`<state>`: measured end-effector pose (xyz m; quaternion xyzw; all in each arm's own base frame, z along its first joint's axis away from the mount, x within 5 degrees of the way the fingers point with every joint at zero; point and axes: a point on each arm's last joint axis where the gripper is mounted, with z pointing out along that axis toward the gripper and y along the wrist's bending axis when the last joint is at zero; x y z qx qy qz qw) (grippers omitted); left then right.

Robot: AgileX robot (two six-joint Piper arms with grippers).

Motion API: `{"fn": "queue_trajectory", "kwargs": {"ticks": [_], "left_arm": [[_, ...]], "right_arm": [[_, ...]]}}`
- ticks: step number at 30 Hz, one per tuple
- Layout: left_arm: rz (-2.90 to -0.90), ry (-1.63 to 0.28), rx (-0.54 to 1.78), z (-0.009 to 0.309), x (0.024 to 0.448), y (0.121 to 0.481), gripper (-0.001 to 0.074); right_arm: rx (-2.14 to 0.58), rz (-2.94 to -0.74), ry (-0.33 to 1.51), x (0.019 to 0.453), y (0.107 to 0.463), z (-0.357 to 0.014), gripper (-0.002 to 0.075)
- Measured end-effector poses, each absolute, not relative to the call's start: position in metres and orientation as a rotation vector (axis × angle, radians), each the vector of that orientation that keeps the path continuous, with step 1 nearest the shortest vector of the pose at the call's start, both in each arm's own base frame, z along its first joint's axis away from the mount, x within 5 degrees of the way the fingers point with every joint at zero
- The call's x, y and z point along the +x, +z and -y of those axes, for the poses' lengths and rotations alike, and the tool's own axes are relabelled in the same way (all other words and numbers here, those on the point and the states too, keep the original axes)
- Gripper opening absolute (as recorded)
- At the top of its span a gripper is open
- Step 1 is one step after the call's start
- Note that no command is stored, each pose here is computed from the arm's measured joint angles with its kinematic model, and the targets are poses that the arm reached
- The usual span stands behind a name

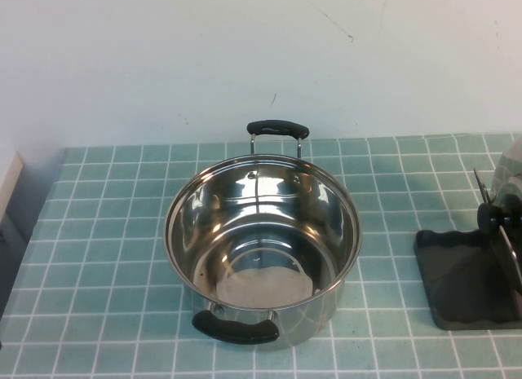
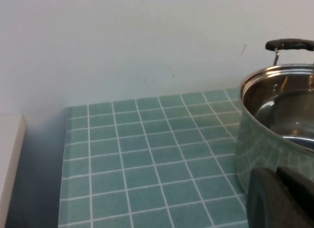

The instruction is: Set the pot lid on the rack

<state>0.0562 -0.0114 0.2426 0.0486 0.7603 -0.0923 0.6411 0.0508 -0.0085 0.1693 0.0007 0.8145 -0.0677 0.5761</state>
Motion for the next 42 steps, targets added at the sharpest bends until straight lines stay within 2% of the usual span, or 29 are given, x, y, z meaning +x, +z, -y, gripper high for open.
{"fn": "queue_trajectory", "kwargs": {"ticks": [3,8,12,23,32,42], "left_arm": [[-1.676,-0.212,0.067,0.010,0.052,0.229,-0.0001],[-1.600,-0.223,-0.153,0.003,0.056,0.200,-0.0001],[-1.592,-0.228,-0.225,0.001,0.057,0.197,-0.0002],[-1.814,-0.238,-0.164,0.006,0.053,0.178,-0.0002],[-1.827,-0.233,-0.045,0.009,0.053,0.178,-0.0002],[-1.828,-0.218,-0.027,0.009,0.053,0.177,-0.0002]], "right_arm": [[0.002,-1.907,-0.158,0.051,0.169,0.009,-0.0002],[0.002,-1.907,-0.158,0.051,0.169,0.009,-0.0002],[0.000,-1.907,-0.159,0.051,0.169,0.009,-0.0002],[0.000,-1.909,-0.160,0.051,0.169,0.009,-0.0003],[0.000,-1.909,-0.160,0.051,0.169,0.009,-0.0003],[0.000,-1.909,-0.160,0.051,0.169,0.009,-0.0003]]}}
